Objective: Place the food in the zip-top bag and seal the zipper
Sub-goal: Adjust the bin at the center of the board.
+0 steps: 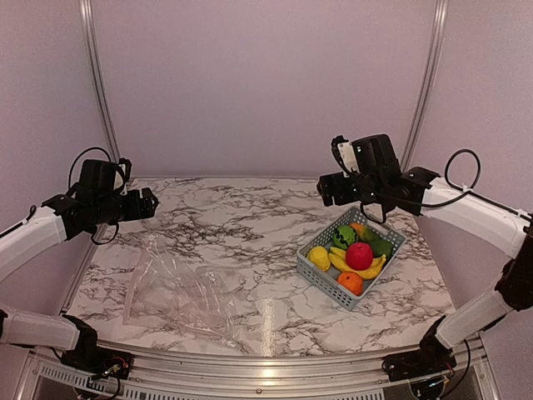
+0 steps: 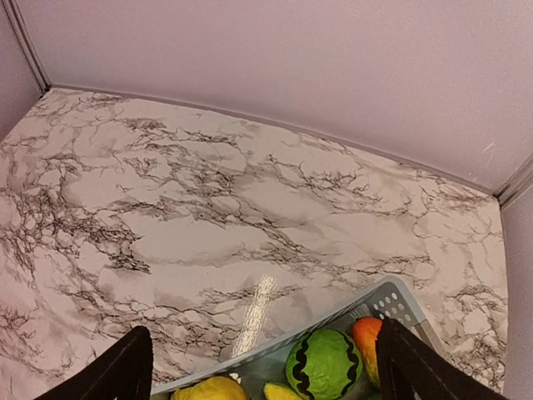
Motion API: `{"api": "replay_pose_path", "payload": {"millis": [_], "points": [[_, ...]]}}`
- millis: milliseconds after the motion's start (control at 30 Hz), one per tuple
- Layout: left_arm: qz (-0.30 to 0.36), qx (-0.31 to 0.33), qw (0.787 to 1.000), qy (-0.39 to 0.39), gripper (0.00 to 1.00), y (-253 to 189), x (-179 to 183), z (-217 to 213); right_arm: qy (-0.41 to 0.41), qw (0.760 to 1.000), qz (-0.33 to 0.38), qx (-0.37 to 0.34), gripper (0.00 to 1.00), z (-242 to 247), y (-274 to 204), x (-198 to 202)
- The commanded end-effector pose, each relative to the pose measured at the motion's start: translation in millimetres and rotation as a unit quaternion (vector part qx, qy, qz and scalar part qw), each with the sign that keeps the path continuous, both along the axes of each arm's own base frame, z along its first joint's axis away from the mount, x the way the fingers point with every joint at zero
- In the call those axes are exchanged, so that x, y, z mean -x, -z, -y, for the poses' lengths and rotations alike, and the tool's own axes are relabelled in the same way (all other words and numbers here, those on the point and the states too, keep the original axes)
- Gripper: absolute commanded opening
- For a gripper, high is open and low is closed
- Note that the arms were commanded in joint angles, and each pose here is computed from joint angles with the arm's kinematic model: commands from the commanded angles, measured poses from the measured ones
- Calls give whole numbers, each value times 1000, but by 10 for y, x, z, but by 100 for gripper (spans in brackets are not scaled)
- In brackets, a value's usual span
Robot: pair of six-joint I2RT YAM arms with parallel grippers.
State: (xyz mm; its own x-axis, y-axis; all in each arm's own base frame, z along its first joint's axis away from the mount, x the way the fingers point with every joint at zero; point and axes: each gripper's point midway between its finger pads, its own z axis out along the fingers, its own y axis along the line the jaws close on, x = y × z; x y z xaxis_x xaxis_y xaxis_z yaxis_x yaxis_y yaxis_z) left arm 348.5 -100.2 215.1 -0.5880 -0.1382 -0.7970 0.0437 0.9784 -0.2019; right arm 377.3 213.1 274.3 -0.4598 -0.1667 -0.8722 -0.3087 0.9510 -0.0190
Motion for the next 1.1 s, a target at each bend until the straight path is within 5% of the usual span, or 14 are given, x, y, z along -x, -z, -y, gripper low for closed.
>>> {"api": "replay_pose_path", "payload": {"millis": [0,167,567,1067], "points": [[25,7,999,-18,95,-63,11,-90,-4,1000,-21,13,92,-196,81,80],[39,-9,998,-54,98,-149,3,-239,-2,999,-51,-7,96,-257,215,257],[56,61,997,1,95,-175,-83,102,-152,978,-141,15,62,-494,415,1029],[-57,55,972,220,79,67,405,1319,-192,944,-262,66,41,-460,1130,1438]]}}
